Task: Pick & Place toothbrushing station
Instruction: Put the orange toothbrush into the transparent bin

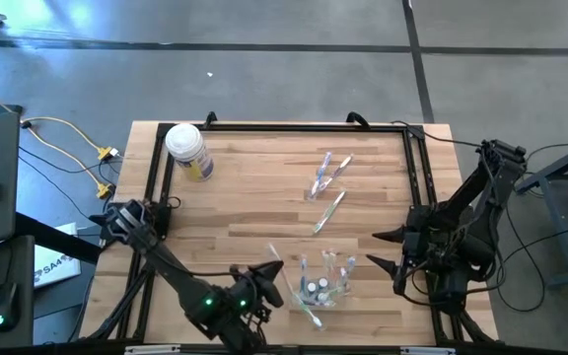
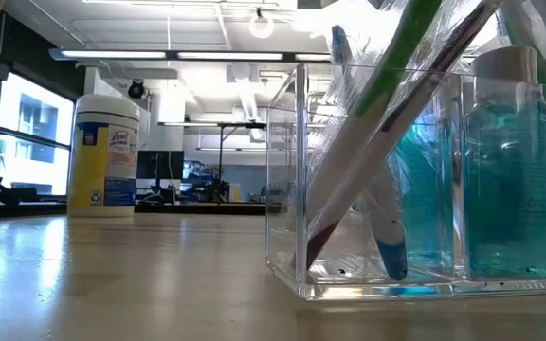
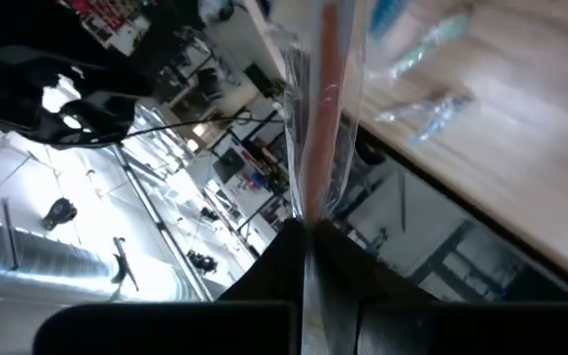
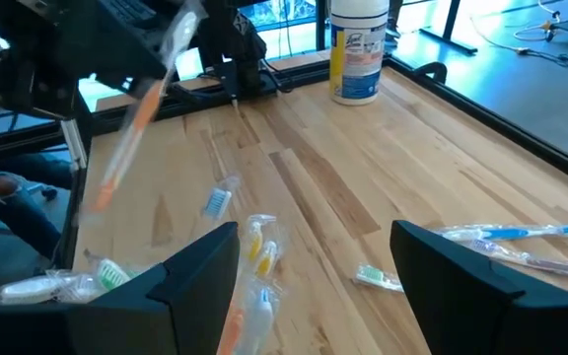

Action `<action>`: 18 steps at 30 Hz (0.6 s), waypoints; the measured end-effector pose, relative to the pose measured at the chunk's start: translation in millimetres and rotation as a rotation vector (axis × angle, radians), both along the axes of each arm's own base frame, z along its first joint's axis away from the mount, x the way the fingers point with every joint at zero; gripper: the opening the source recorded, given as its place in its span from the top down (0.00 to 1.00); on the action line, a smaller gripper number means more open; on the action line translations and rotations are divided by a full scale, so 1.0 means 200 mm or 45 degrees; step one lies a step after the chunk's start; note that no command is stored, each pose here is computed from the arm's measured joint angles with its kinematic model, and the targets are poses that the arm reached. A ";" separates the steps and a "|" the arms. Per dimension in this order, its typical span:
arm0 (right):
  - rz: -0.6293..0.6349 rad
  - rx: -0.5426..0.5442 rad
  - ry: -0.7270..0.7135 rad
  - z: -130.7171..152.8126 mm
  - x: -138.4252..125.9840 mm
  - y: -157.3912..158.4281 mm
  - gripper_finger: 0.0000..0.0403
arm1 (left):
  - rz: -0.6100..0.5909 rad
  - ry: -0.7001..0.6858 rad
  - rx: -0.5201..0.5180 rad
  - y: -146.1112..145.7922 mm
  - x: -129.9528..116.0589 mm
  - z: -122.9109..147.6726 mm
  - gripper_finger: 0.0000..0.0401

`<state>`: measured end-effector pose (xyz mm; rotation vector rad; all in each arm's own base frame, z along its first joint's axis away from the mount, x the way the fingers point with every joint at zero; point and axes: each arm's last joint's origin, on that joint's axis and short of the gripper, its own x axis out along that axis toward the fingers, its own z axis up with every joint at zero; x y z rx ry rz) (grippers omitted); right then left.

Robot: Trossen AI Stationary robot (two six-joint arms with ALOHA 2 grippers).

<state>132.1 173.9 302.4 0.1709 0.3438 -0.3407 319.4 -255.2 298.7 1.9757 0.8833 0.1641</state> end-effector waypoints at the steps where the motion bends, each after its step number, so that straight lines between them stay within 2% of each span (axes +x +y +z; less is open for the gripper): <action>1: 0.000 -0.001 0.000 0.00 0.00 0.00 0.36 | 0.008 0.008 0.013 0.01 0.00 0.00 0.98; 10: -0.017 0.003 -0.077 0.02 0.02 0.02 0.36 | 0.043 0.098 0.104 0.10 0.07 0.00 0.98; 18: 0.086 -0.041 -0.148 0.08 0.06 0.09 0.36 | 0.112 0.092 0.114 0.20 0.16 0.01 0.98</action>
